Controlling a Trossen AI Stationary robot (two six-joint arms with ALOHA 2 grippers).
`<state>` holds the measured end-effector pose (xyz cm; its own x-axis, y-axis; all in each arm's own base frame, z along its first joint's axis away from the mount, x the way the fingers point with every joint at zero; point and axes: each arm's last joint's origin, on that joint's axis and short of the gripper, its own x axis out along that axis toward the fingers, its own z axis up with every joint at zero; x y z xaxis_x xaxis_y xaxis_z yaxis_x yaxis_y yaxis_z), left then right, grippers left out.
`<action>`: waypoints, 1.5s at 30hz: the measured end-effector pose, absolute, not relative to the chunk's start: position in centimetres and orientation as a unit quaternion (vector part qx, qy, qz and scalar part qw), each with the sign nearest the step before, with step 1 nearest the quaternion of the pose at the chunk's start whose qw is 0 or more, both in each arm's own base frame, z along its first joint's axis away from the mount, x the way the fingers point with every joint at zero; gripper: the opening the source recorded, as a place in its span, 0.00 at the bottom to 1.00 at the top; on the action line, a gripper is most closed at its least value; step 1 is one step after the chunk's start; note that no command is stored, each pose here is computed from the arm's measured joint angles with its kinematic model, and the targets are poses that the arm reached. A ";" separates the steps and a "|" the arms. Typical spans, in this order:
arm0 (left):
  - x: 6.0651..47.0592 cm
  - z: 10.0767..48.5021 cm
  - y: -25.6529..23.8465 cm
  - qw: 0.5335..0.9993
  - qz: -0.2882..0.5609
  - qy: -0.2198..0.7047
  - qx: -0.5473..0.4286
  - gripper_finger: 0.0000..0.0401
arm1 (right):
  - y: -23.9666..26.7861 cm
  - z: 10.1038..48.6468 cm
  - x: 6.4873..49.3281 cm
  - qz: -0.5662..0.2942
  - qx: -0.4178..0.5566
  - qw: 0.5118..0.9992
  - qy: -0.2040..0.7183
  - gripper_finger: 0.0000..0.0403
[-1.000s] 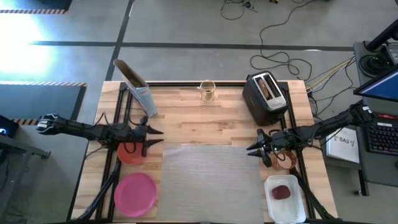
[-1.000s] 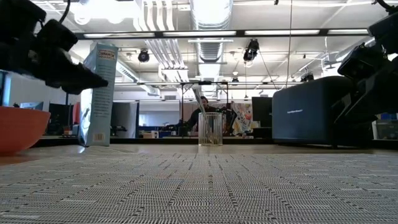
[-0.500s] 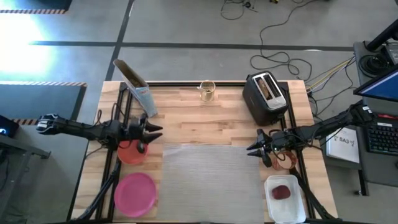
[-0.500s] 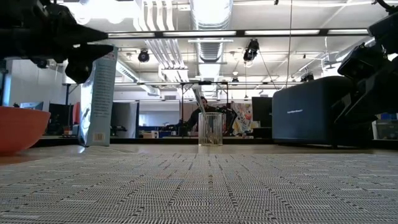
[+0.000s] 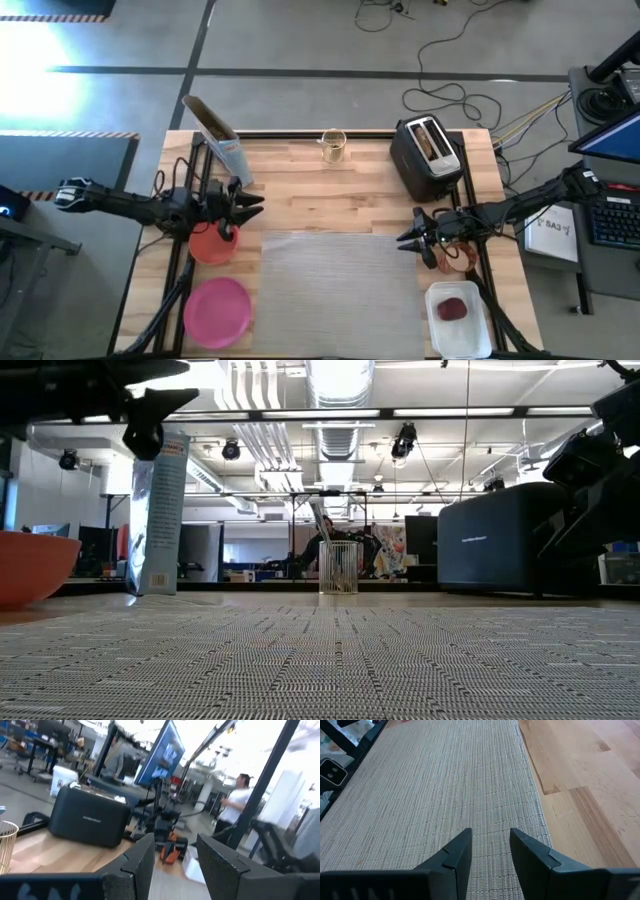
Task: Arrange a breakfast setting
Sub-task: Move the gray table mat to the center of the table
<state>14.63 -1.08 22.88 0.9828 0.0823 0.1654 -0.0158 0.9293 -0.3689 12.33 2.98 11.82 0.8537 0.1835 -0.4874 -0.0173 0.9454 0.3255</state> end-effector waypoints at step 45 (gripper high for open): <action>26.1 23.4 -5.8 0.789 0.167 0.540 -0.239 0.33 | 3.0 11.8 12.3 0.053 0.156 0.950 0.265 0.31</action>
